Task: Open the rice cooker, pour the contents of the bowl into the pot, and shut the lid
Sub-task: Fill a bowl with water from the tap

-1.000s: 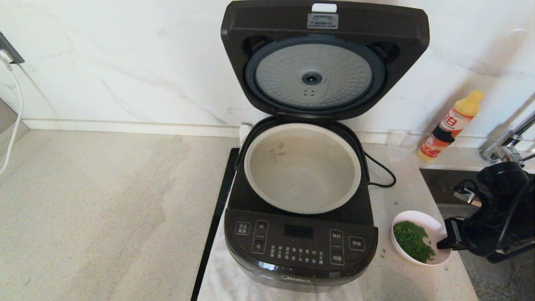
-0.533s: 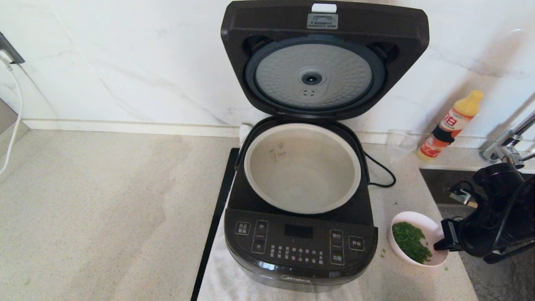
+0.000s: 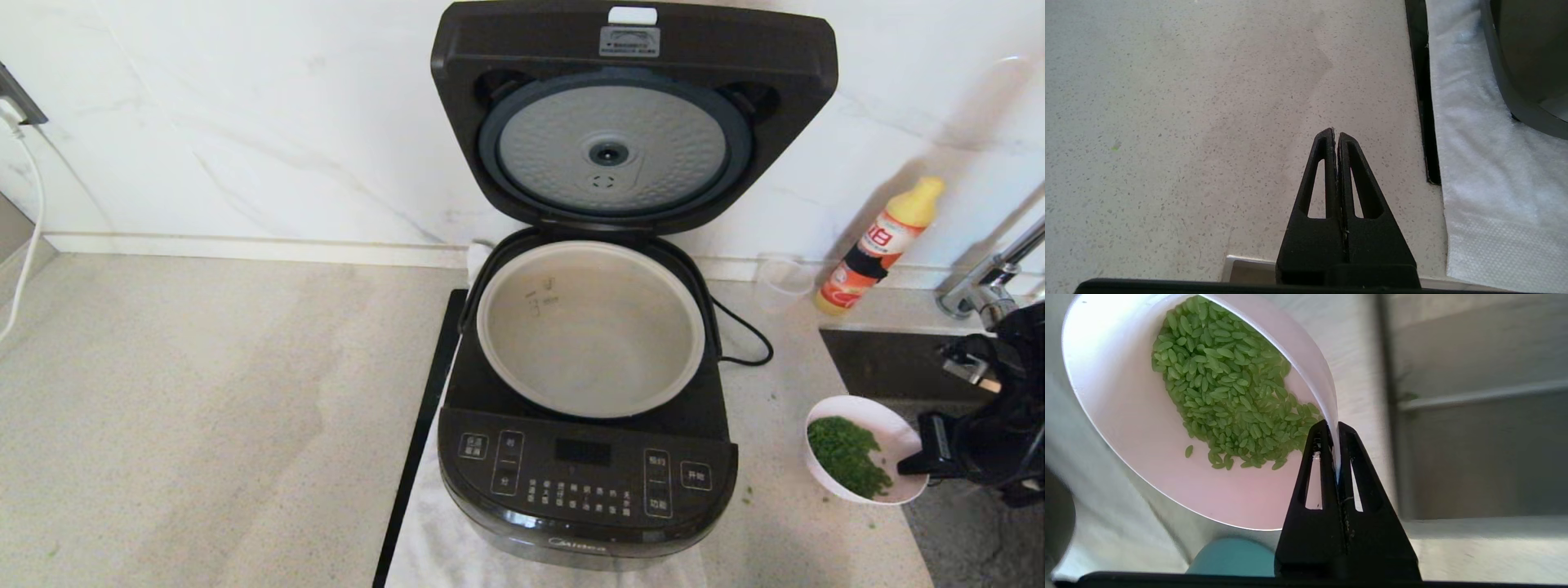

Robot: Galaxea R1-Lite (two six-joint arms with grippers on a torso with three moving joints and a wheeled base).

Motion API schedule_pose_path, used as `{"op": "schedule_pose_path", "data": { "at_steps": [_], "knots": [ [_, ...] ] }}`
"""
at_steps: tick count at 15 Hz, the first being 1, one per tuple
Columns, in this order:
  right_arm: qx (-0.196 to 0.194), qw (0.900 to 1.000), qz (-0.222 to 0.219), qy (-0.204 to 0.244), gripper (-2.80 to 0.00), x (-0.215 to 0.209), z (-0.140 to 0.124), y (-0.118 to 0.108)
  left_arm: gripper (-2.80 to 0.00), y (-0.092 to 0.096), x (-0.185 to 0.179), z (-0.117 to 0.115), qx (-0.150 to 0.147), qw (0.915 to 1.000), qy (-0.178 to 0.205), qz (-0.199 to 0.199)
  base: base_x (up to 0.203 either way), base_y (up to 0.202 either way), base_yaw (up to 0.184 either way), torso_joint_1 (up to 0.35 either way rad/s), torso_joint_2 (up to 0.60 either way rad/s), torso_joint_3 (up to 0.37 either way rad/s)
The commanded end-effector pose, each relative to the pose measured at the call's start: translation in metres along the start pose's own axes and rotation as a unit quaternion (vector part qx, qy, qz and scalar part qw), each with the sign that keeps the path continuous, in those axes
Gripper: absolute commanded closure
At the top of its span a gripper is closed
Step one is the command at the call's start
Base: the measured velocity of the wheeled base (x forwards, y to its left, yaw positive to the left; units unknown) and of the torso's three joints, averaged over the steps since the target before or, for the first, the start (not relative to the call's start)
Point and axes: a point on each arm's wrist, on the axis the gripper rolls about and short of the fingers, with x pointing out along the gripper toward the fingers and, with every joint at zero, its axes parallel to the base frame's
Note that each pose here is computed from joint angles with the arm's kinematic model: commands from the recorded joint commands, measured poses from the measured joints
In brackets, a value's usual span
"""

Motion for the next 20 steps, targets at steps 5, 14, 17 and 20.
{"op": "schedule_pose_path", "data": {
  "at_steps": [5,14,17,20],
  "knots": [
    [0.114,0.993,-0.012,-0.03,0.0,-0.04,0.026,-0.062,0.0,0.0,0.0,0.0,0.0,1.0,-0.001,0.0,0.0,0.0,0.0,0.0,0.0,0.0],
    [0.26,0.963,-0.05,-0.057,0.0,-0.037,0.043,-0.185,0.0,0.0,0.0,0.0,0.0,1.0,-0.001,0.0,0.0,0.0,0.0,0.0,0.0,0.0],
    [0.288,0.955,-0.041,-0.061,0.0,-0.038,0.048,-0.212,0.0,0.0,0.0,0.0,0.0,1.0,-0.001,0.001,0.0,0.0,0.0,0.0,0.0,0.0],
    [0.315,0.947,-0.031,-0.057,0.0,-0.038,0.054,-0.237,0.0,0.0,0.0,0.0,0.0,1.0,-0.001,0.001,0.0,0.0,0.0,0.0,0.0,0.0]
  ]
}}
